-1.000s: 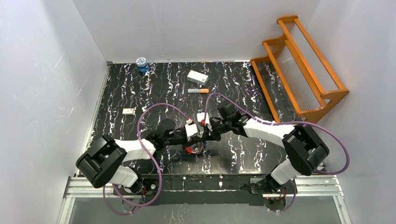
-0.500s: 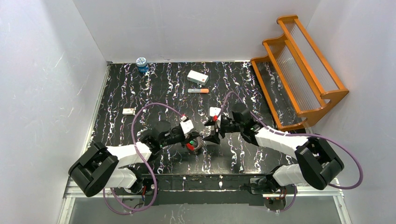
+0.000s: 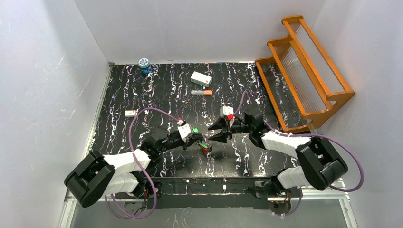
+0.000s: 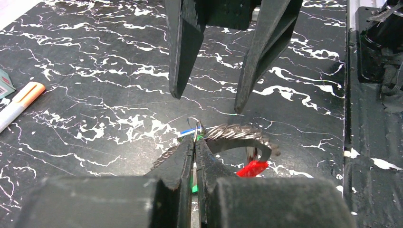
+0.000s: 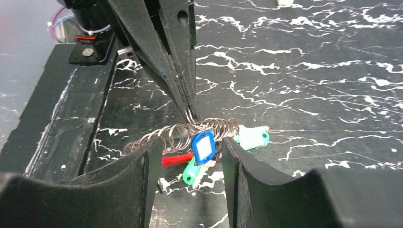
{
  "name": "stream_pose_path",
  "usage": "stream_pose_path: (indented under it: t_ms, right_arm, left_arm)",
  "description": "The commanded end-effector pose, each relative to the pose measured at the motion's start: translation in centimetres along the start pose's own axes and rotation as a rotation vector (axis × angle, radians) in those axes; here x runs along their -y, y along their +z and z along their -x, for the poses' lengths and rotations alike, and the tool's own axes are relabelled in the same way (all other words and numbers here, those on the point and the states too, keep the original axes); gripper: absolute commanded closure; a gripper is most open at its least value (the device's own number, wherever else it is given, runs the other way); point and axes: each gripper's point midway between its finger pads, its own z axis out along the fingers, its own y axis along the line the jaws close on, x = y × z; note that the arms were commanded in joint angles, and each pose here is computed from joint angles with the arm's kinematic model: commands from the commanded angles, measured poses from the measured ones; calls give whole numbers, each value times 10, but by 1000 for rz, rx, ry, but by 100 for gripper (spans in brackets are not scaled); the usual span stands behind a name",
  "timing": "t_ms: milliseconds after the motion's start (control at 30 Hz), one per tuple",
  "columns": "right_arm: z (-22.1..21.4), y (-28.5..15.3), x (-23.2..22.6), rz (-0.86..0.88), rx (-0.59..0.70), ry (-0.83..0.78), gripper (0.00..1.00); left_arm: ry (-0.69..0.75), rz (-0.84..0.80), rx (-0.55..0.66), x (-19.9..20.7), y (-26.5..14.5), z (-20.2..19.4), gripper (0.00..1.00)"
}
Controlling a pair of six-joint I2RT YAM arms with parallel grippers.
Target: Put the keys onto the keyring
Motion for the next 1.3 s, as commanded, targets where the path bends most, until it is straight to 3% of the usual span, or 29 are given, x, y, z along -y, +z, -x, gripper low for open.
stream_pose_path:
  t_ms: [0, 133, 233, 600, 1267]
  right_arm:
    - [18, 7, -1, 84, 57, -43, 43]
    - [19, 13, 3, 106, 61, -44, 44]
    - [18, 17, 5, 134, 65, -41, 50]
    - [2, 19, 2, 167, 46, 0, 80]
    - [-38, 17, 3, 115, -49, 89, 85]
  left_arm:
    - [42, -38, 71, 6, 0, 19, 100]
    - [32, -44, 71, 7, 1, 20, 100]
    - [26, -40, 70, 7, 1, 20, 100]
    - [21, -29, 70, 6, 0, 20, 100]
    - [24, -4, 81, 1, 0, 24, 100]
